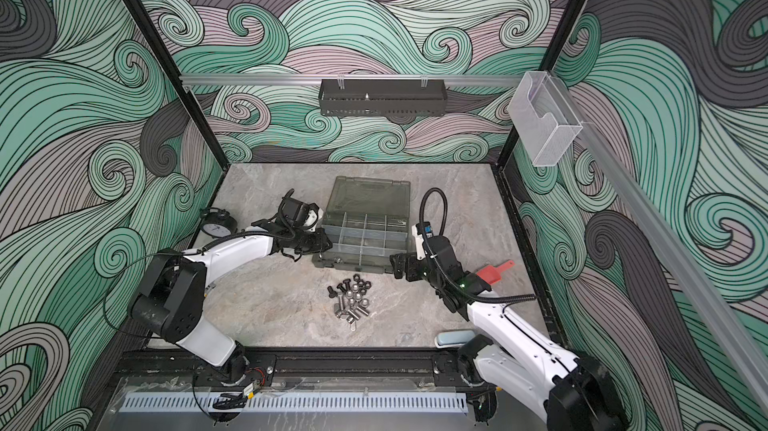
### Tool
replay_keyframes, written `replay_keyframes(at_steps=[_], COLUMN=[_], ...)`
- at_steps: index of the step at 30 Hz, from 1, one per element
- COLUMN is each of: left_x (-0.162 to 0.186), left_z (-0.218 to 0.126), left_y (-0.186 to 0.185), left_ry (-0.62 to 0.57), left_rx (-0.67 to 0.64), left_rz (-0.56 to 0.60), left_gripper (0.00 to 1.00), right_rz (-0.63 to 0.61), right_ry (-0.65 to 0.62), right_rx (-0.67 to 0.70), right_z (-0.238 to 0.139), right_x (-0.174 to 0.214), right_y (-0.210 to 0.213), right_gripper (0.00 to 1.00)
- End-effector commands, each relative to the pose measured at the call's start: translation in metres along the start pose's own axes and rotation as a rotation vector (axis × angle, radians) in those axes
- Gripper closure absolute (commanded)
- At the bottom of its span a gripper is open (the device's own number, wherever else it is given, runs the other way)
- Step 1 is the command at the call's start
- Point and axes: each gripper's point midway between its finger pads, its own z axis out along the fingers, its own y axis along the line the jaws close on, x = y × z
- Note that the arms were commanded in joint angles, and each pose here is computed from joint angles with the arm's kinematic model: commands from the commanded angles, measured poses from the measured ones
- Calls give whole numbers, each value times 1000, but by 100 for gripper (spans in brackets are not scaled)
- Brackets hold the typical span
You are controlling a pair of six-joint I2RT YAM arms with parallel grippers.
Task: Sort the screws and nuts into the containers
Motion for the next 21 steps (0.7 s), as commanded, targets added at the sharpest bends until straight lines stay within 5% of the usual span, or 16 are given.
replay_keyframes(at_steps=[1,10,21], left_x=[0,21,95], left_z=[-9,-16,-50], left_y=[3,4,-2], left_ry=[-8,60,211], left_rx=[-15,-12,11], left_rz=[-9,-31,-55], left_gripper=[78,78,72], right_rz=[-1,-1,-19], right_ry=[1,-2,-14], right_rx=[7,4,4], right_z=[-2,0,2], right_x=[1,2,3], right_y=[0,0,-1], right_gripper=[1,1,1])
